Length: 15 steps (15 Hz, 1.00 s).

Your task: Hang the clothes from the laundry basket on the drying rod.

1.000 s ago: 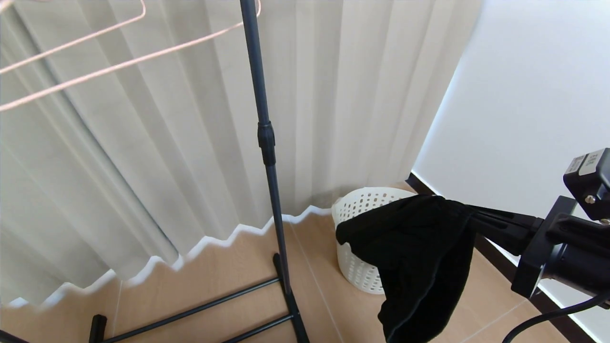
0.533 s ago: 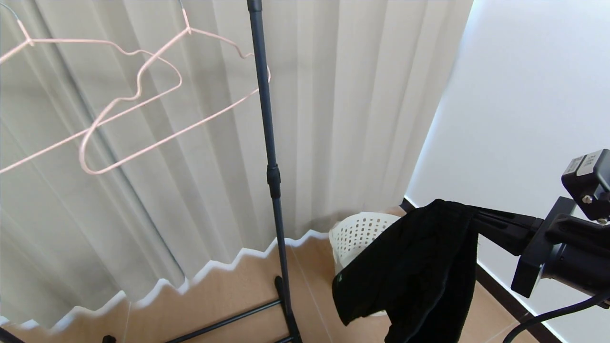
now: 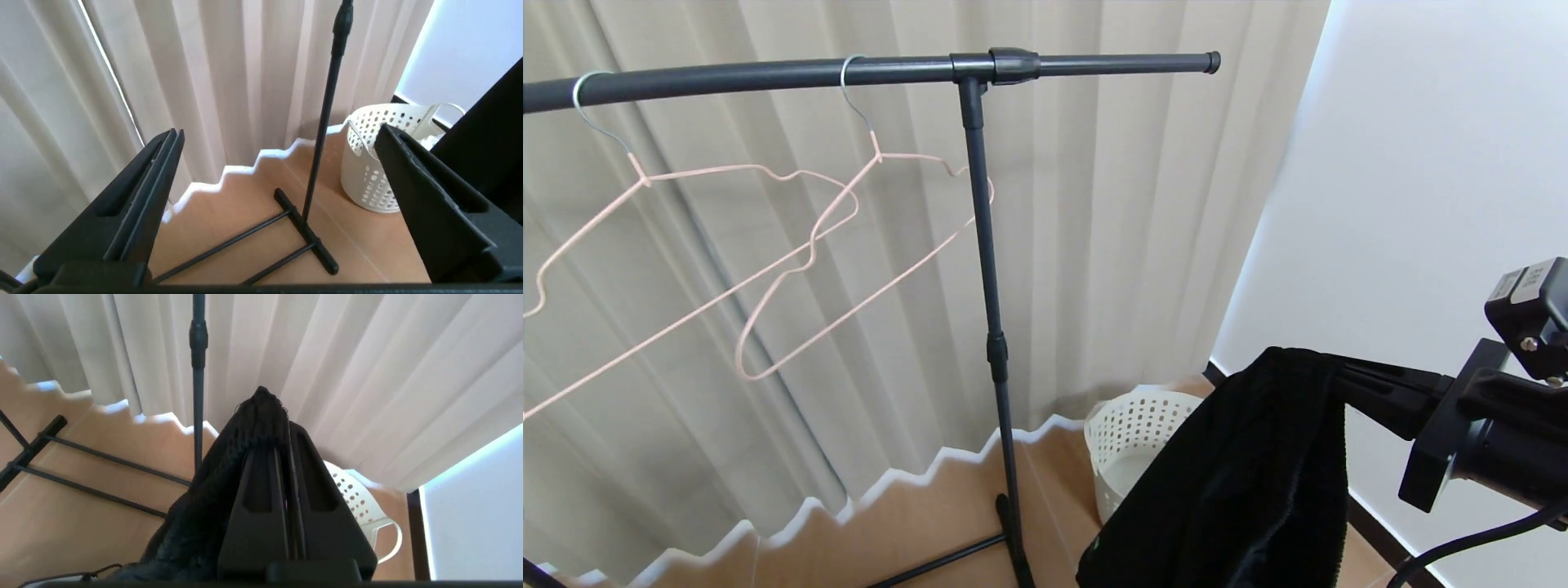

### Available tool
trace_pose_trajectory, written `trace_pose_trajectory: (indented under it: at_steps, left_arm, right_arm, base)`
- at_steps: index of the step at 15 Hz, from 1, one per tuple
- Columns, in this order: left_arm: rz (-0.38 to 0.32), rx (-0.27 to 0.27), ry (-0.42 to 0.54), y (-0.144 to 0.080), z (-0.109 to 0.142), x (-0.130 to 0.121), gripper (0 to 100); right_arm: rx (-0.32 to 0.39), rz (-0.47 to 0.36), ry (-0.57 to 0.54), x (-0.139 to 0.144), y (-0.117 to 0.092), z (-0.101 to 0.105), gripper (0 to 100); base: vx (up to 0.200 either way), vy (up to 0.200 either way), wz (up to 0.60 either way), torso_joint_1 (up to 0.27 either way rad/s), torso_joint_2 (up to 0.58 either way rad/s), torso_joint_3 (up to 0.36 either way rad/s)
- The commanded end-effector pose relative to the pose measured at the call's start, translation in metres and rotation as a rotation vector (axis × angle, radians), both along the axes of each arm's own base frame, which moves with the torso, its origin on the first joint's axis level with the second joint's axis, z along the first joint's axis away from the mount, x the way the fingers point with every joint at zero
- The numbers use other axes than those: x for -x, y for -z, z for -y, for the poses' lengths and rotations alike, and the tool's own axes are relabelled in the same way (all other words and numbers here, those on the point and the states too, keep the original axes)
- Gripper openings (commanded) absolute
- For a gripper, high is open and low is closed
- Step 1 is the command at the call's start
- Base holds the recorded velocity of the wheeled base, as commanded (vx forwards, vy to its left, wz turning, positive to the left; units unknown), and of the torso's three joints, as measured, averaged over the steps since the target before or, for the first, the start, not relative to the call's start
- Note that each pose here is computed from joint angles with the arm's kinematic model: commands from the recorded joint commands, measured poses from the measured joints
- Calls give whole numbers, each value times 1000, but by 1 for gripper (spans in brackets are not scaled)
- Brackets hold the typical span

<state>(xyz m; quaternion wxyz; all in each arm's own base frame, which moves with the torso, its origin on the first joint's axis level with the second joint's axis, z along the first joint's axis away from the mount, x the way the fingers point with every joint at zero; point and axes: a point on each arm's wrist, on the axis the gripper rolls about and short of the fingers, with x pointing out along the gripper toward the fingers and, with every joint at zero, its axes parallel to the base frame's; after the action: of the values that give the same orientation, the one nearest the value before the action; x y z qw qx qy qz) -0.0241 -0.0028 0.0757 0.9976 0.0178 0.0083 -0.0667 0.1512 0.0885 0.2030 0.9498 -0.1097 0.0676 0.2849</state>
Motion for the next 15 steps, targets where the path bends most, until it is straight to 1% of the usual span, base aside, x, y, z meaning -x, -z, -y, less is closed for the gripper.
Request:
trace_pose_trajectory:
  at_steps: [1, 11, 15]
  left_arm:
    - [-1, 0, 0, 0, 0, 0, 100]
    - [-1, 0, -1, 0, 0, 0, 100]
    - [-1, 1, -3, 0, 0, 0, 100]
  right_arm:
    - [2, -2, -1, -1, 0, 0, 0]
    - [6, -10, -1, -1, 3, 0, 0]
    - [7, -8, -1, 0, 3, 0, 0]
  base:
    - [0, 0, 0, 193, -525, -330]
    - [0, 0, 0, 228, -566, -339]
    - [0, 0, 0, 188, -430, -244]
